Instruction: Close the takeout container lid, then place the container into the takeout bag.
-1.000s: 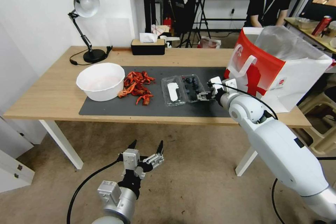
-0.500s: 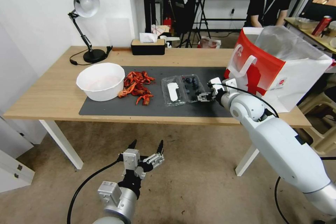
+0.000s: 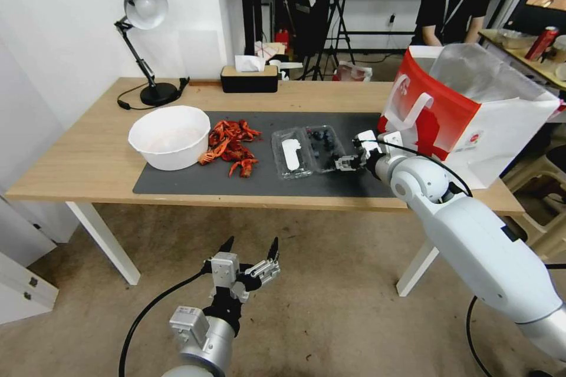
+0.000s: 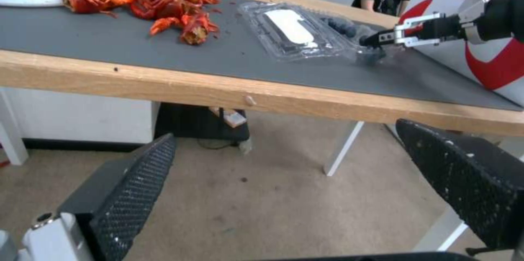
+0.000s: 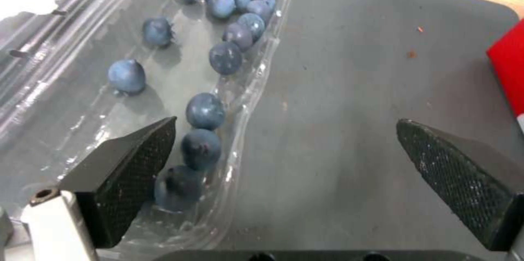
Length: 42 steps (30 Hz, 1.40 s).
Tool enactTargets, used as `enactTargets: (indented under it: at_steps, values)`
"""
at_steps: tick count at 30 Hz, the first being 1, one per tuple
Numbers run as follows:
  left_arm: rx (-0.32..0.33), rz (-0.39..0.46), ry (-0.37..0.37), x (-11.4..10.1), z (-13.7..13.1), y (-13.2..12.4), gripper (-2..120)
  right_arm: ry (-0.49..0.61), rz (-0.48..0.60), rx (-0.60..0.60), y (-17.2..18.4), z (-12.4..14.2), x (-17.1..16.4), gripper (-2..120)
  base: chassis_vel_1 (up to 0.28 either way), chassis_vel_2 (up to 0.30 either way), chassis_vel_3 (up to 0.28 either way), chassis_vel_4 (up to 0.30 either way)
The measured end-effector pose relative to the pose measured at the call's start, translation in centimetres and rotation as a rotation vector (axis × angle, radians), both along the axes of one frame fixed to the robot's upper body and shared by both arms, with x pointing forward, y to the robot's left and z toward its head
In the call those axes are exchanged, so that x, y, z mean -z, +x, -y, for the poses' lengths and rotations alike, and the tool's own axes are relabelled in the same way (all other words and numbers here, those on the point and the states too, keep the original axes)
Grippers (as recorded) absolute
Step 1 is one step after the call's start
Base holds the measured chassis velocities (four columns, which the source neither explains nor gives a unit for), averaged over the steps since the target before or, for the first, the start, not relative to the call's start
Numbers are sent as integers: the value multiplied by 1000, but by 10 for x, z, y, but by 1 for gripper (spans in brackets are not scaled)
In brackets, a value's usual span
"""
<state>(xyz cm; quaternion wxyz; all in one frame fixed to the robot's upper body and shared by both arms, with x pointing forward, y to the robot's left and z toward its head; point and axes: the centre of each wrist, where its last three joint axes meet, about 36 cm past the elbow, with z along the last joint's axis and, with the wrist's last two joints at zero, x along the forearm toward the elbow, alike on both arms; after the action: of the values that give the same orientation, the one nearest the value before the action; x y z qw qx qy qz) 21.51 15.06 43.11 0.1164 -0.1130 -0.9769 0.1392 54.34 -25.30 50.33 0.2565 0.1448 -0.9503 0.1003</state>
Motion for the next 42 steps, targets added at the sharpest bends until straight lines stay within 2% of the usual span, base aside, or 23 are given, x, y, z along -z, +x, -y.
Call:
enactTargets:
  at_steps: [22,42]
  values:
    - [-4,14,-5,1,0,0,100,9,-12,64,-11,0,6,100,0,0,0,0]
    - [-5,31,-10,3,2,-1,100,13,-27,147,-43,-4,8,100,0,0,0,0]
